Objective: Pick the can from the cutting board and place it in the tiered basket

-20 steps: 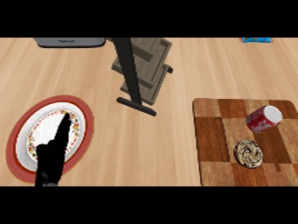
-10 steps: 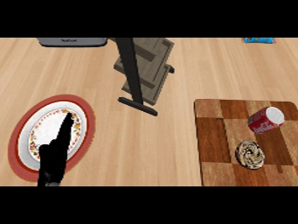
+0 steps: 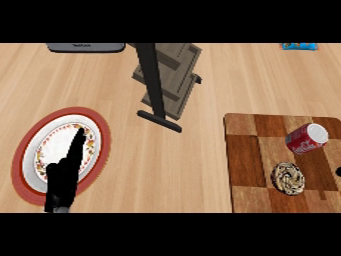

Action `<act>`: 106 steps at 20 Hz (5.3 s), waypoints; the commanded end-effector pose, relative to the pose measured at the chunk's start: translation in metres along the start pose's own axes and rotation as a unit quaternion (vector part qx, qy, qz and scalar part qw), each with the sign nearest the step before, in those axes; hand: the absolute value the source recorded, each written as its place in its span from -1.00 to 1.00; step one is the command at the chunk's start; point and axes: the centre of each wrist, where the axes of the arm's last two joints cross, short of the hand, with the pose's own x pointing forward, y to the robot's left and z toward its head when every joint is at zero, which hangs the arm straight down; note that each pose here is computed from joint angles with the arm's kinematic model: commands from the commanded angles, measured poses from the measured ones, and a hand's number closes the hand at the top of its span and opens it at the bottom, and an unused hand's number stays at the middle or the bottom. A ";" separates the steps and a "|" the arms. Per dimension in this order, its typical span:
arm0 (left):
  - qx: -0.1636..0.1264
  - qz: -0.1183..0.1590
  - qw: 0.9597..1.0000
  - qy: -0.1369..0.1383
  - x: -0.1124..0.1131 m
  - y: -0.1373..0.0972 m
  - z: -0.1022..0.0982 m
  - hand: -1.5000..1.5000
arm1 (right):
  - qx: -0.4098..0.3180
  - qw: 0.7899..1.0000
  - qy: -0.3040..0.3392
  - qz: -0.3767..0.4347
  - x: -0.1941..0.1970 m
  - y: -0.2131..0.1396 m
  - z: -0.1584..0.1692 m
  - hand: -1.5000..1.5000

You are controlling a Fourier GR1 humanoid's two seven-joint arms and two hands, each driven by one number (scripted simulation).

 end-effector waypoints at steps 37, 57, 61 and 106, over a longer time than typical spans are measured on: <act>0.004 0.000 1.000 0.024 -0.010 -0.013 -0.015 0.00 | 0.157 0.968 0.123 0.153 0.034 0.076 -0.067 -1.00; 0.000 -0.006 1.000 0.016 0.001 -0.015 0.000 0.00 | 0.168 0.972 0.110 0.122 -0.008 0.099 -0.087 1.00; -0.002 0.003 1.000 0.028 -0.008 -0.008 -0.005 0.00 | 0.167 0.970 0.066 0.166 -0.003 0.136 -0.077 1.00; 0.000 -0.004 1.000 0.022 -0.012 0.006 -0.003 0.00 | -0.174 0.972 -0.139 -0.074 0.330 -0.145 0.118 1.00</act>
